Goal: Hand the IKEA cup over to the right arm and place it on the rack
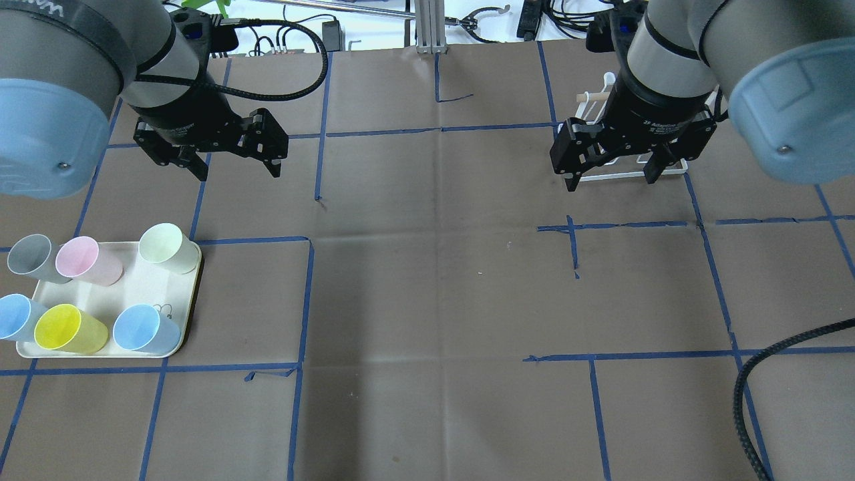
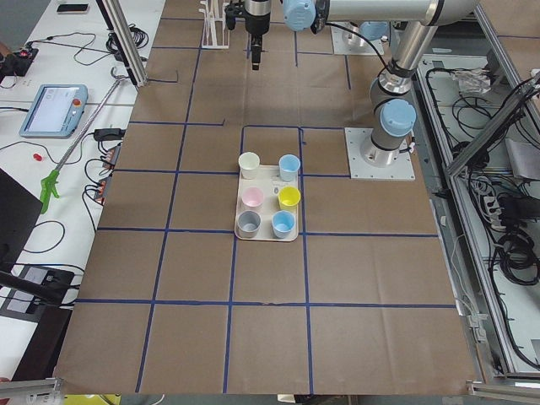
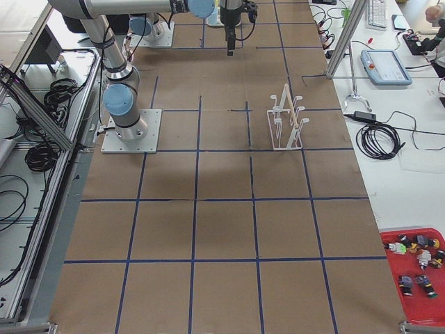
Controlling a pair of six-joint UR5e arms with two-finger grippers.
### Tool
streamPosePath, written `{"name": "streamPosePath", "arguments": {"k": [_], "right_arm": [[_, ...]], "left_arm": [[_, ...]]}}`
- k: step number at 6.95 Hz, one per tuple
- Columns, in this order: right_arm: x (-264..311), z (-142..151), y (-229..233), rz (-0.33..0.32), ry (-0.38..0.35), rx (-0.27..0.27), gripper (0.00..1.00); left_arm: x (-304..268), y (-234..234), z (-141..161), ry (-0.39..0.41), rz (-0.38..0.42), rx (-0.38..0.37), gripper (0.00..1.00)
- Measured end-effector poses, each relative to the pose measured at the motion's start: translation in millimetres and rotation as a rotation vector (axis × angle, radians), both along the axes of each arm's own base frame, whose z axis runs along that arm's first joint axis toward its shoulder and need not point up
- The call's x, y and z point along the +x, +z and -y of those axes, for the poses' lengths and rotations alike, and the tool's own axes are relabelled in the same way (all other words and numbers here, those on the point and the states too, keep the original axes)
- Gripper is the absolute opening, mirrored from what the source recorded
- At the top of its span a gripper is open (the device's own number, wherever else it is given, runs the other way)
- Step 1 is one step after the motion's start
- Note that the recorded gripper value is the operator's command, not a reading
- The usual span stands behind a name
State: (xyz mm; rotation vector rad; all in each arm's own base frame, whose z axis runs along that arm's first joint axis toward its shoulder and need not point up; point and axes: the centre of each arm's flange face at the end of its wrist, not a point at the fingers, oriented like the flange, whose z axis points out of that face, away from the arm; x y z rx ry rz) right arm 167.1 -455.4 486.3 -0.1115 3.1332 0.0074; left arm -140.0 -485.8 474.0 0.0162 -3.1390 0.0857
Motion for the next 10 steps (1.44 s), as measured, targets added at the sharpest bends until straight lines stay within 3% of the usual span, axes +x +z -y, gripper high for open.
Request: {"name": "streamPosePath", "arguments": {"k": [7, 10], "right_arm": [[0, 1, -1, 0.001, -0.001, 0.003, 1.00], [0, 0, -2, 0.001, 0.000, 0.004, 1.00]], "left_arm": [[10, -7, 0, 0.012, -0.005, 0.010, 1.00], [108, -18, 8, 0.061, 0.004, 0.042, 1.00]]}}
